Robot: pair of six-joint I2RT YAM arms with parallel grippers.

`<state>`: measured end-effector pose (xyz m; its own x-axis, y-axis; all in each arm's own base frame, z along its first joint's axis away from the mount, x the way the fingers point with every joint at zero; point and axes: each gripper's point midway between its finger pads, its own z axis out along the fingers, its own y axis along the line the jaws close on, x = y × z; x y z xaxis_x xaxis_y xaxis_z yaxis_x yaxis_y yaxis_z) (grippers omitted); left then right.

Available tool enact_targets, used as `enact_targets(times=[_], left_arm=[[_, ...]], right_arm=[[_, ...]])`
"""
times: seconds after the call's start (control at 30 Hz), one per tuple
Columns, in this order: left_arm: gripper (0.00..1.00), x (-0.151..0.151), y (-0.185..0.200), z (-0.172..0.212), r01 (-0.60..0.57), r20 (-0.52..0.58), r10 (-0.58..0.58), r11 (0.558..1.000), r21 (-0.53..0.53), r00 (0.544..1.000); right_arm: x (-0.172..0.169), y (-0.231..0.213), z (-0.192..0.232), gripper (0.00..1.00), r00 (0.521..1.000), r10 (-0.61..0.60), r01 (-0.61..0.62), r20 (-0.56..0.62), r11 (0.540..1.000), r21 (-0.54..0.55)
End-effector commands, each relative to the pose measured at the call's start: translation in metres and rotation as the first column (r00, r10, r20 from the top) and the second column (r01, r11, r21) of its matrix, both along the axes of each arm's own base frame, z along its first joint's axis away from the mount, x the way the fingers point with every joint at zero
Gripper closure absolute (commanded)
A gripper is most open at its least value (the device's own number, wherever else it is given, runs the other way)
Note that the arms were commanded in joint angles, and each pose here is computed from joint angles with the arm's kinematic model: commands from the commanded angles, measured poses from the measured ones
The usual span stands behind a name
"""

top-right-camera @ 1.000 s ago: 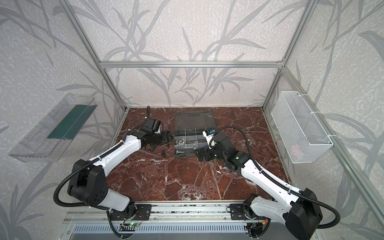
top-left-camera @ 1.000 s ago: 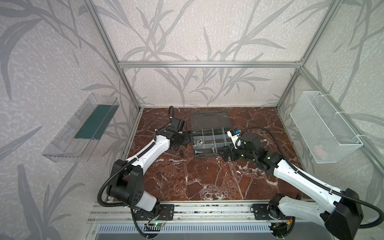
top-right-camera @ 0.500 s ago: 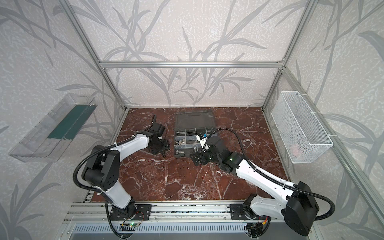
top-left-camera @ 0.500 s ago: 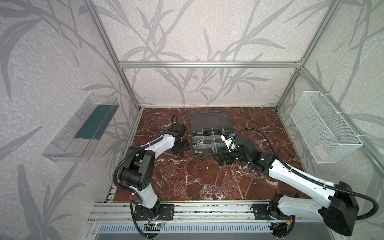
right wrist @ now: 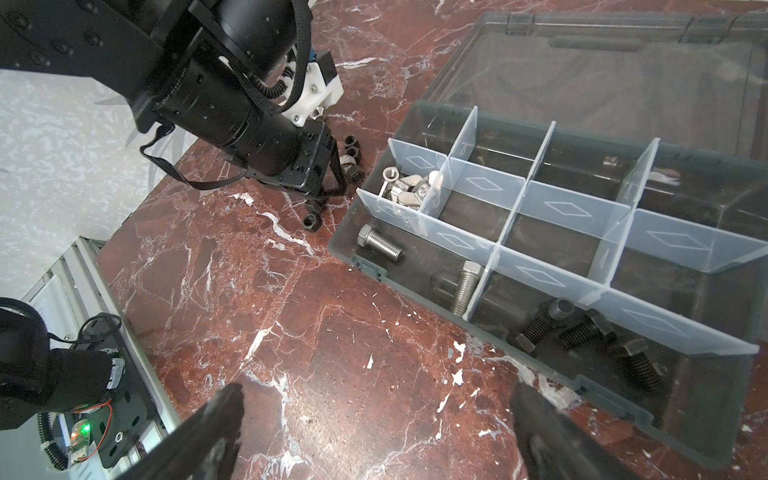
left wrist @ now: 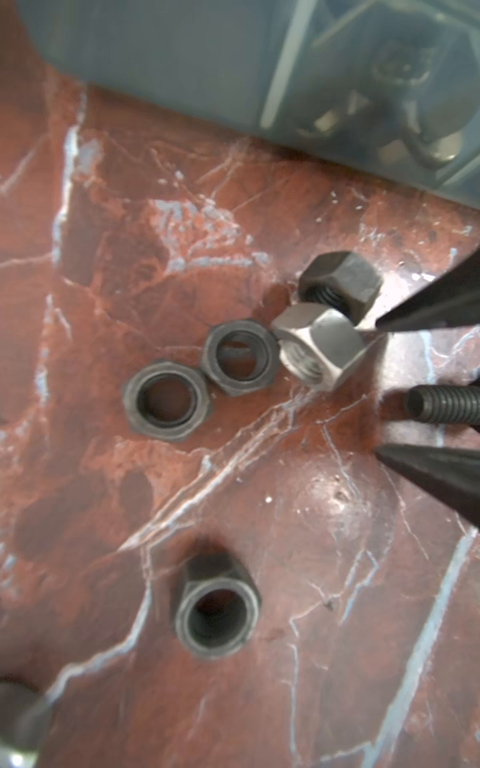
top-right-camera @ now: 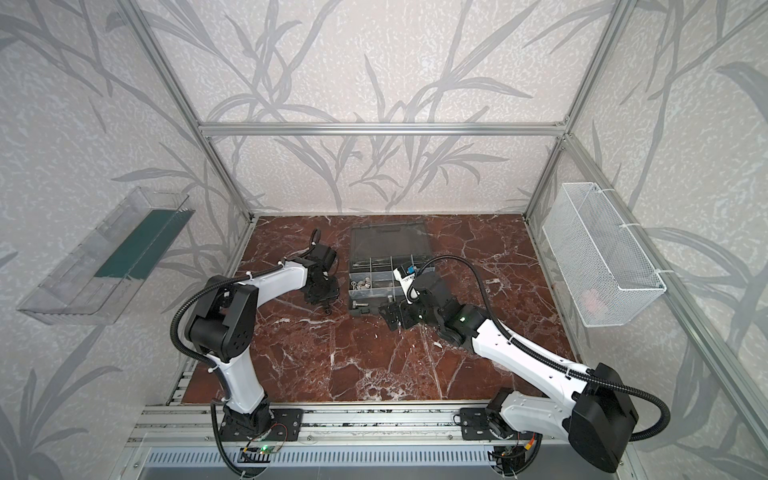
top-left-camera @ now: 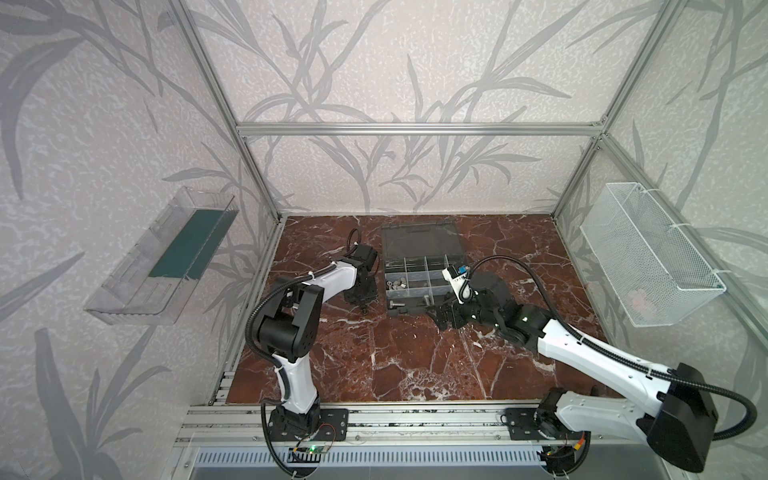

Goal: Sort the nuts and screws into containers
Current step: 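Lower the left gripper onto another black bolt and close on it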

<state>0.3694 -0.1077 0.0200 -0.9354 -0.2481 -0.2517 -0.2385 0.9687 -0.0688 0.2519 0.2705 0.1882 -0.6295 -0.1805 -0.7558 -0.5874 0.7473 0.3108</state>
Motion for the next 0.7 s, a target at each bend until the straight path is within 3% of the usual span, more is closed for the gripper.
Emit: enact_targets(times=[0.0, 0.33, 0.67], left_arm=[[0.61, -0.004, 0.009, -0.006, 0.003, -0.034, -0.002, 0.999, 0.048, 0.999], [0.65, -0.019, 0.014, -0.01, 0.037, -0.089, -0.027, 0.993, 0.115, 0.996], [0.83, -0.014, 0.009, -0.017, 0.061, -0.106, -0.047, 0.989, 0.133, 0.993]], right_arm=[[0.0, 0.0, 0.005, 0.01, 1.0, -0.004, 0.004, 0.024, 1.0, 0.008], [0.003, 0.003, 0.002, 0.01, 1.0, 0.0, 0.0, 0.023, 1.0, 0.007], [0.003, 0.003, 0.003, 0.01, 1.0, -0.001, 0.001, 0.028, 1.0, 0.005]])
